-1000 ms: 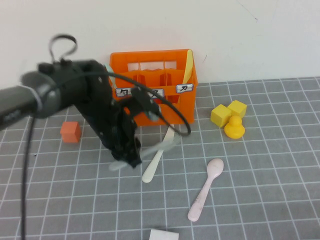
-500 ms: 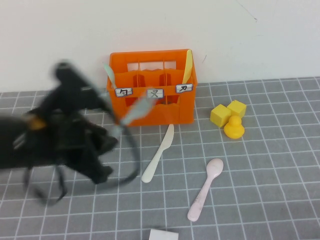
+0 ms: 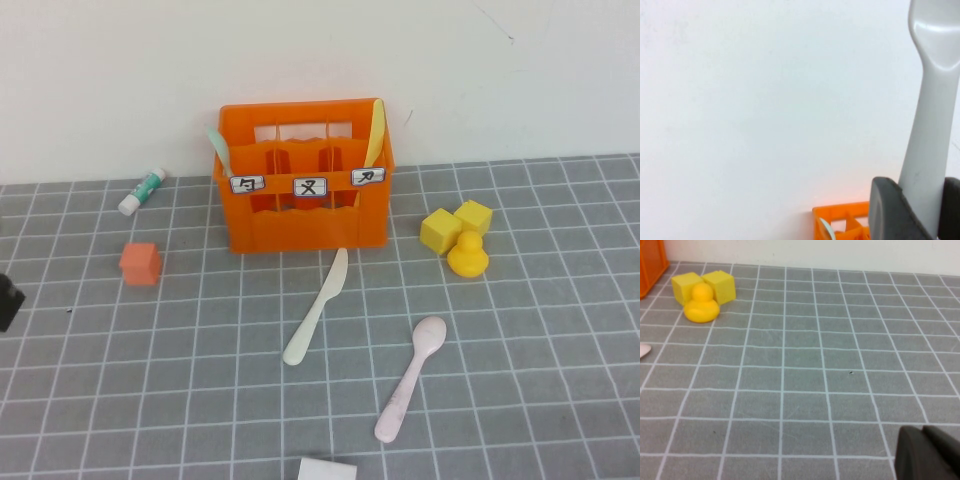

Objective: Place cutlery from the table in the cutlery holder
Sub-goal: Place the fork on the box

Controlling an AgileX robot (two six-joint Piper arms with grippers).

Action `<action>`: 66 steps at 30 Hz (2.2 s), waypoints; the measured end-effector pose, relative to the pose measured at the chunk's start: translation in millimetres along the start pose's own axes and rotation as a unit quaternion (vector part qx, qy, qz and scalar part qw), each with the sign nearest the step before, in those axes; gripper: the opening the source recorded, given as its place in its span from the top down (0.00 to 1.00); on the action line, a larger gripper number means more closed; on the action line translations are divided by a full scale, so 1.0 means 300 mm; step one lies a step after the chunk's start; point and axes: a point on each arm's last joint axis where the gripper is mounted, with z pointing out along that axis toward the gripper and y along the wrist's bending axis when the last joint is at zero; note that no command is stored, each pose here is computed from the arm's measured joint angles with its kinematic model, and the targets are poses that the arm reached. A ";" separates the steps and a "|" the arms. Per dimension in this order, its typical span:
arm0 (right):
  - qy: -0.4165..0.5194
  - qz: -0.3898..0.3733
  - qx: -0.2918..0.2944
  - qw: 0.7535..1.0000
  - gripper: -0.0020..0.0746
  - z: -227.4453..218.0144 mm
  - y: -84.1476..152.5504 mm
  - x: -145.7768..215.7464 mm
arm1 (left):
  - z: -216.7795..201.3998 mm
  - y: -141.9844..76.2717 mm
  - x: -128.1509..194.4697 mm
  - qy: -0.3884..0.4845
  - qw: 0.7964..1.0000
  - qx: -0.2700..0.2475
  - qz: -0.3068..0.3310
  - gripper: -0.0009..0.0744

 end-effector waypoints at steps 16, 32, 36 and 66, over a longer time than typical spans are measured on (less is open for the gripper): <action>0.000 0.000 0.000 1.000 0.98 0.000 0.000 0.000 | 0.125 -0.013 0.107 0.072 0.997 -0.004 -0.034 0.77; 0.000 0.000 0.000 1.000 0.98 0.000 0.000 0.000 | 0.351 -0.073 0.260 0.026 0.995 0.067 -0.065 0.77; 0.000 0.000 0.000 1.000 0.98 0.000 0.000 0.000 | 0.451 -0.091 0.318 0.051 0.992 0.077 -0.081 0.77; 0.000 0.000 0.000 1.000 0.98 0.000 0.000 0.000 | 0.944 -0.132 0.635 0.083 0.983 0.113 -0.115 0.77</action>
